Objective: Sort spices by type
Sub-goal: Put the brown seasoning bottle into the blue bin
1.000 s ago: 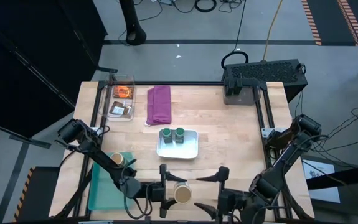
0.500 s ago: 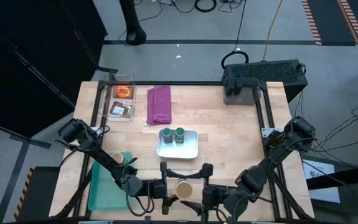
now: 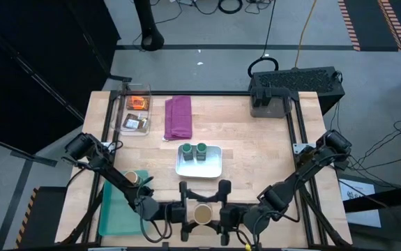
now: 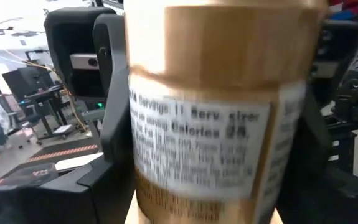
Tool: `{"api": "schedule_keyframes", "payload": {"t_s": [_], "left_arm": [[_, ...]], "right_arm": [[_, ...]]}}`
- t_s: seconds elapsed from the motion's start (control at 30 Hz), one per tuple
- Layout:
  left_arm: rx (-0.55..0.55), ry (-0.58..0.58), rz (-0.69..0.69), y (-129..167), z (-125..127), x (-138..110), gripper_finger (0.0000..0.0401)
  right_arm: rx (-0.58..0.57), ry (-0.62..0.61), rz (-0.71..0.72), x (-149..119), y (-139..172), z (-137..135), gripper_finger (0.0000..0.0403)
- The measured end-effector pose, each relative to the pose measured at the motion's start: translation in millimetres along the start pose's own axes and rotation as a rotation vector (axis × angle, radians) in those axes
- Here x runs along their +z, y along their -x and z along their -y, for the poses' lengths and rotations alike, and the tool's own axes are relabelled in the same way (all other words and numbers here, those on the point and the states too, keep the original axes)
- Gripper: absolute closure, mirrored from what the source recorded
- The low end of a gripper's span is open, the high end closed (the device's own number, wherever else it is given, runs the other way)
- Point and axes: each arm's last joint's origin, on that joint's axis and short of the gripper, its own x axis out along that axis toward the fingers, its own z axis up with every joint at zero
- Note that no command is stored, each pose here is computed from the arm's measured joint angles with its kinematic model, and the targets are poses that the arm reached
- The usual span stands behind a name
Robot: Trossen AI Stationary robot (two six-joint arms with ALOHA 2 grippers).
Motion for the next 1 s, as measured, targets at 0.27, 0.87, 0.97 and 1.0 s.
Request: {"api": "schedule_keyframes", "payload": {"t_s": [0.27, 0.87, 0.97, 1.0], "left_arm": [[0.013, 0.0, -0.005, 0.5, 0.3, 0.1, 0.0097], [0.031, 0.034, -0.101, -1.5, -0.5, -10.5, 0.0094], [0.031, 0.031, -0.111, -1.9, -1.0, -12.1, 0.0094], [0.031, 0.039, -0.112, -2.0, -1.2, -12.3, 0.0094]], "right_arm": [[-0.003, 0.031, 0.001, 0.1, 1.0, -1.1, 0.0159], [-0.089, 0.048, -0.127, -8.2, 18.1, -1.8, 0.0159], [-0.092, 0.061, -0.139, -9.6, 18.4, -1.5, 0.0159], [-0.094, 0.064, -0.135, -9.1, 18.3, -1.5, 0.0159]]}}
